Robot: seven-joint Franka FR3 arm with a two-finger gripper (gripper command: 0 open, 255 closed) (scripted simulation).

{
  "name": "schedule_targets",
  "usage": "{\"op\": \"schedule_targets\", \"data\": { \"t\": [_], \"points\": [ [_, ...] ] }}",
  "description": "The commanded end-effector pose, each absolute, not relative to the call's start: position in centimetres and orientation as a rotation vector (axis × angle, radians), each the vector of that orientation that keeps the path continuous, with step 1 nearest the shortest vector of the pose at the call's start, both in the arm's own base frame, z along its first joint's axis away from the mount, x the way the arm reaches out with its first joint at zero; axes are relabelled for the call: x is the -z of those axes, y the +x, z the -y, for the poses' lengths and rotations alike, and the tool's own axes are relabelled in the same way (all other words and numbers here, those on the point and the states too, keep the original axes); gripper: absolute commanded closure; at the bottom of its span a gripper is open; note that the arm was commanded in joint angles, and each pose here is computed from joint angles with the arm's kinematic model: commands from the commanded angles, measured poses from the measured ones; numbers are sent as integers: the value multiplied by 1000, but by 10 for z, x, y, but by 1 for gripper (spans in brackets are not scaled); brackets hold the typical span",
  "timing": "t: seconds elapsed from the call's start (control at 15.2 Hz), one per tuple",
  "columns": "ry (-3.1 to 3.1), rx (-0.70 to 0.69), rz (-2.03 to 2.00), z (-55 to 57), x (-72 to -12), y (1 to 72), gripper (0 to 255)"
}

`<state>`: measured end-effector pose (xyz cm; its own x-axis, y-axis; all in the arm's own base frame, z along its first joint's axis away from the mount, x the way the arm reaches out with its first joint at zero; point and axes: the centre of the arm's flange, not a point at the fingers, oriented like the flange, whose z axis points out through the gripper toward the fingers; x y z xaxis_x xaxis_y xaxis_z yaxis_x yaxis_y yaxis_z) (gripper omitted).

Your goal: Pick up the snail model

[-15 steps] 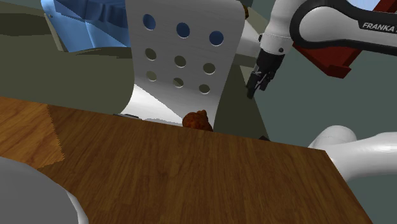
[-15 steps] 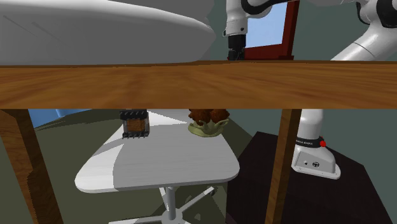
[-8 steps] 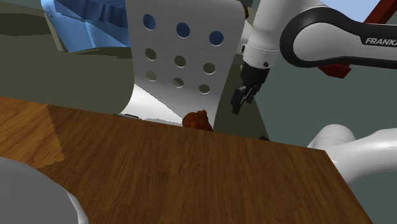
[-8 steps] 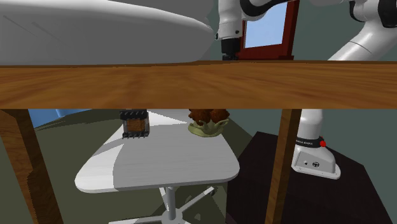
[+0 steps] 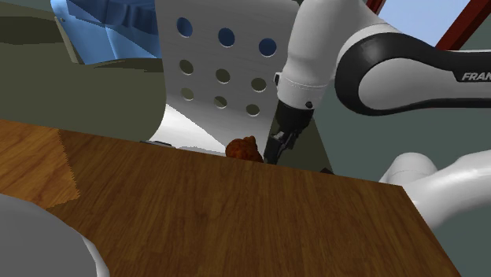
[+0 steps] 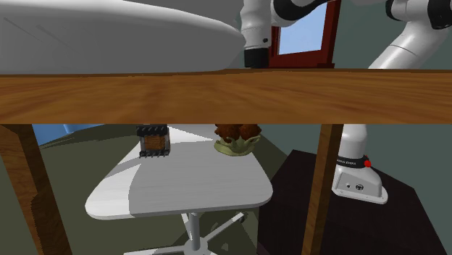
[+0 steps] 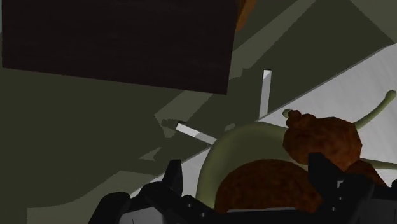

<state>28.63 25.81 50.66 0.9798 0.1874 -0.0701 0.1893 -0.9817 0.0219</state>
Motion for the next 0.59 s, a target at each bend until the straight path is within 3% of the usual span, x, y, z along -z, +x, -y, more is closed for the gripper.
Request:
{"op": "schedule_targets", "data": {
  "t": [0.0, 0.53],
  "points": [
    [3098, 108, -330, -282, -501, 281, 0],
    [3095, 113, -404, -334, -473, 266, 0]
  ]
}}
